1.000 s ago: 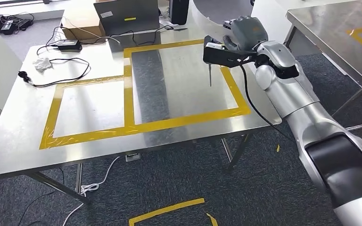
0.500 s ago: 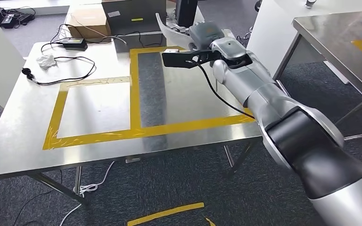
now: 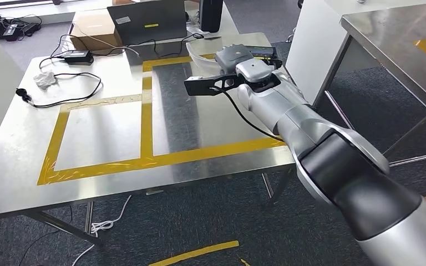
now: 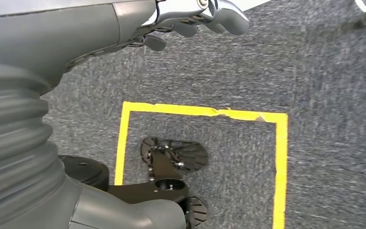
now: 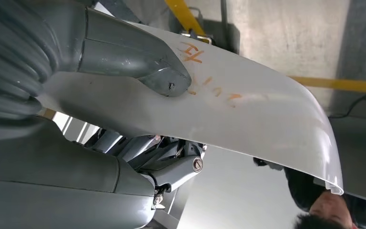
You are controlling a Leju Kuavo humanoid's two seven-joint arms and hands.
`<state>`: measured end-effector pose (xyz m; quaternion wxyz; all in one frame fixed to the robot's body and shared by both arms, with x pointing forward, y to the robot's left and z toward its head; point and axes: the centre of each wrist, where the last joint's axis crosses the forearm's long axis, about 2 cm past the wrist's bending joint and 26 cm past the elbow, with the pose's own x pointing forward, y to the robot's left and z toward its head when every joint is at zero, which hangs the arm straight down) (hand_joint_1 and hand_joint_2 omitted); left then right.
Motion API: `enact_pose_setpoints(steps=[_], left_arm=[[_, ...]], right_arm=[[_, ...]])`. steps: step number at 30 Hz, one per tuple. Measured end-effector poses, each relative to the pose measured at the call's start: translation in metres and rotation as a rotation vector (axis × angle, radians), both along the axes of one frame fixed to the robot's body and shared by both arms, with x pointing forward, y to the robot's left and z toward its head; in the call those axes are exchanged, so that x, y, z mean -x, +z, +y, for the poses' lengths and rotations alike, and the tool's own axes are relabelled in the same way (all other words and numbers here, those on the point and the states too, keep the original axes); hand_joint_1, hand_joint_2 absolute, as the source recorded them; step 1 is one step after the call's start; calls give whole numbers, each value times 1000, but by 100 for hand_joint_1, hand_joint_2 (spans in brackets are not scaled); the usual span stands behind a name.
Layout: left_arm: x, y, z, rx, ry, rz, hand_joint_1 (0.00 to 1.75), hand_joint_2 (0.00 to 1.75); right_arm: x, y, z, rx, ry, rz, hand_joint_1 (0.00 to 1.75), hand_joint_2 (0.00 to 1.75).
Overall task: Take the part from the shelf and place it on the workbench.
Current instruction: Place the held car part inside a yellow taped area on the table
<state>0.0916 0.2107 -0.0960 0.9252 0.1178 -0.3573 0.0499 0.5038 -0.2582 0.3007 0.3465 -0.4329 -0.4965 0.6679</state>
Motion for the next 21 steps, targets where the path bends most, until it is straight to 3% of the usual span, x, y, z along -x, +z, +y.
enact_pose_setpoints(steps=[13, 20, 21], left_arm=[[1, 1, -4, -31, 29, 65, 0, 175], [1, 1, -5, -29, 19, 57, 0, 175], [1, 1, -5, -25, 16, 52, 0, 175]], right_arm=[[25, -76, 12, -25, -28, 86, 175, 175], [32, -95, 13, -22, -30, 128, 175, 175], [34, -98, 13, -23, -28, 133, 131, 175]])
